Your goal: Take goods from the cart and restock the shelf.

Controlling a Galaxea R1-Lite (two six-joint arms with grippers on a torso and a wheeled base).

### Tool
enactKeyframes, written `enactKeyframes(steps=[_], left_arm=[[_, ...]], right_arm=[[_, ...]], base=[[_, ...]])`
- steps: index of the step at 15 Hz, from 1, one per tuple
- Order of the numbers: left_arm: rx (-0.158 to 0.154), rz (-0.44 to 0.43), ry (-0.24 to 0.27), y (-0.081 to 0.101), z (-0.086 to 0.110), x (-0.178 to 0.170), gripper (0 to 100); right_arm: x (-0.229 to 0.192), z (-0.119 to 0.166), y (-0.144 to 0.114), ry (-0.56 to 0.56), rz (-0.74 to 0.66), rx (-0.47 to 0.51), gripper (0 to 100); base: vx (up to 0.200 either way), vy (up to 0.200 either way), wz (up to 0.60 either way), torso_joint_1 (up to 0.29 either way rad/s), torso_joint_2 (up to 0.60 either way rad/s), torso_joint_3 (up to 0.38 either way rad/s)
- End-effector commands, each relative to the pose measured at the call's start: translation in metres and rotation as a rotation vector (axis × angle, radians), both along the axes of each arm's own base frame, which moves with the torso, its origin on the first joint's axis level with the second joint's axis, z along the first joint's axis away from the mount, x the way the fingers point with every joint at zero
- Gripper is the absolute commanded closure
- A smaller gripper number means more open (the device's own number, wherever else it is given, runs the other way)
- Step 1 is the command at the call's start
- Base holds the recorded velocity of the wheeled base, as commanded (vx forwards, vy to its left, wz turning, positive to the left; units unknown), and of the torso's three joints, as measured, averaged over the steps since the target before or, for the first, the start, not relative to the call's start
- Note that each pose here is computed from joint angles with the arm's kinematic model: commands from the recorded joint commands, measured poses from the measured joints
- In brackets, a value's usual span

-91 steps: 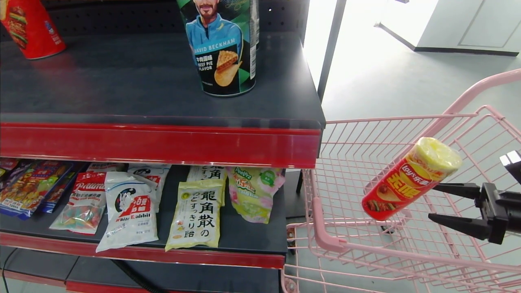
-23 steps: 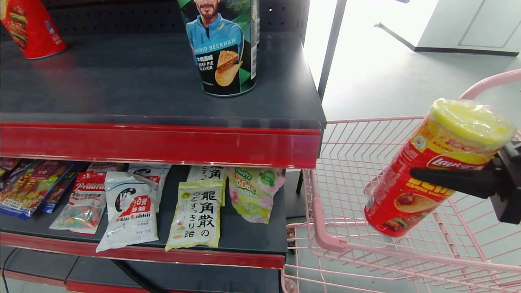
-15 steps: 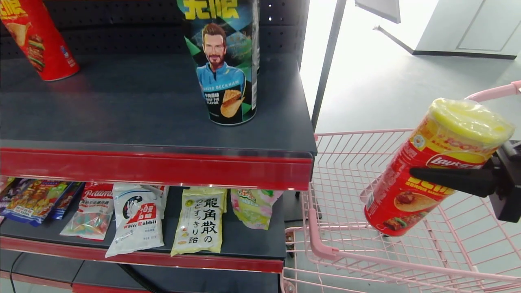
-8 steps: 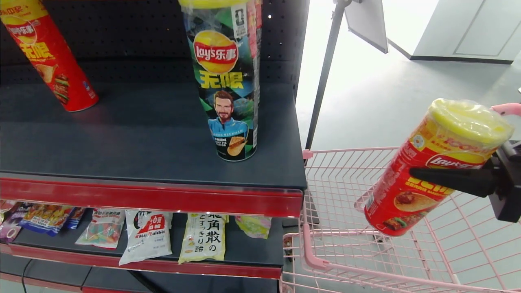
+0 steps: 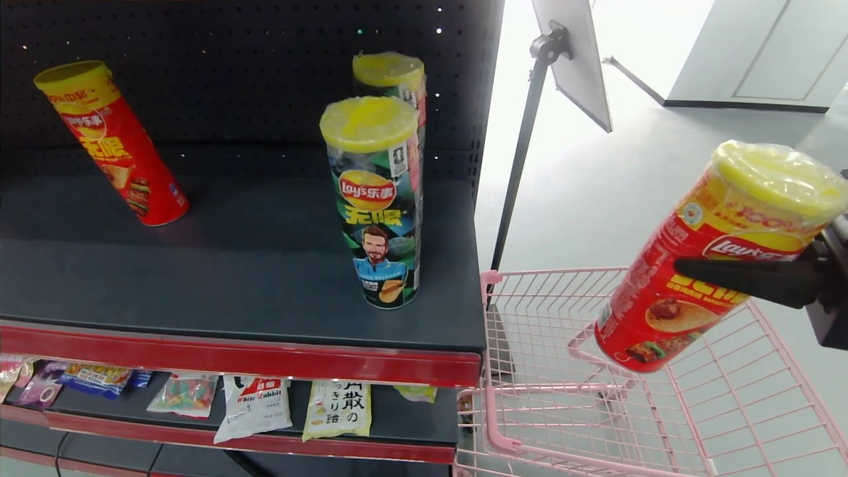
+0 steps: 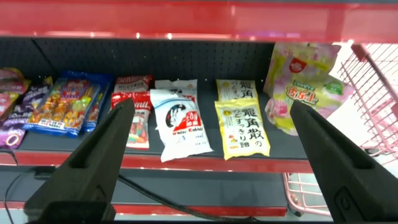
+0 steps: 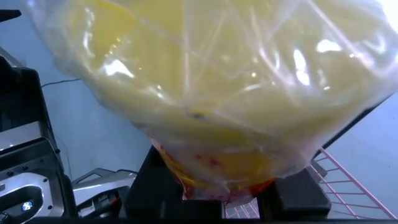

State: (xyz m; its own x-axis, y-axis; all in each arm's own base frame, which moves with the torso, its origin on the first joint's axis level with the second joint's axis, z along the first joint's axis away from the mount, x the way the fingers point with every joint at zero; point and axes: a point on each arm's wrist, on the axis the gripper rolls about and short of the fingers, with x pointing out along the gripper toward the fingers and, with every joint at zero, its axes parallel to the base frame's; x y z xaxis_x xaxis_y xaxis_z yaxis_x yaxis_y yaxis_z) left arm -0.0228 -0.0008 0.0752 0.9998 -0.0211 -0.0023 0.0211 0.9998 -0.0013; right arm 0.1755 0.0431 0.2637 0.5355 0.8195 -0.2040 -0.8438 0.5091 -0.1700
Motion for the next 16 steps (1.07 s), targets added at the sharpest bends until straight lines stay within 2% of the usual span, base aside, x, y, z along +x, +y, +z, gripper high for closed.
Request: enactKeyframes(steps=[1, 6, 16], left_arm=[[0.0, 0.0, 0.001, 0.0, 0.0, 0.0, 0], [0.0, 0.001, 0.001, 0.0, 0.0, 0.0, 0], [0.0, 0.0, 0.001, 0.0, 0.0, 0.0, 0]], right_arm=[[0.0, 0.002, 0.0, -0.006, 0.0, 0.002, 100], [-0.007, 0.0, -0.001, -0.009, 0.034, 0.009, 100], [-0.017, -0.003, 0.008, -0.021, 0.102, 0.004, 100]], base=[[0.0, 0.0, 0.0, 0.207, -0.46, -0.266], [0.0, 0.0, 0.0, 0.158, -0.35, -0.193], [0.0, 0.0, 0.0, 0.003, -0.01, -0.004]])
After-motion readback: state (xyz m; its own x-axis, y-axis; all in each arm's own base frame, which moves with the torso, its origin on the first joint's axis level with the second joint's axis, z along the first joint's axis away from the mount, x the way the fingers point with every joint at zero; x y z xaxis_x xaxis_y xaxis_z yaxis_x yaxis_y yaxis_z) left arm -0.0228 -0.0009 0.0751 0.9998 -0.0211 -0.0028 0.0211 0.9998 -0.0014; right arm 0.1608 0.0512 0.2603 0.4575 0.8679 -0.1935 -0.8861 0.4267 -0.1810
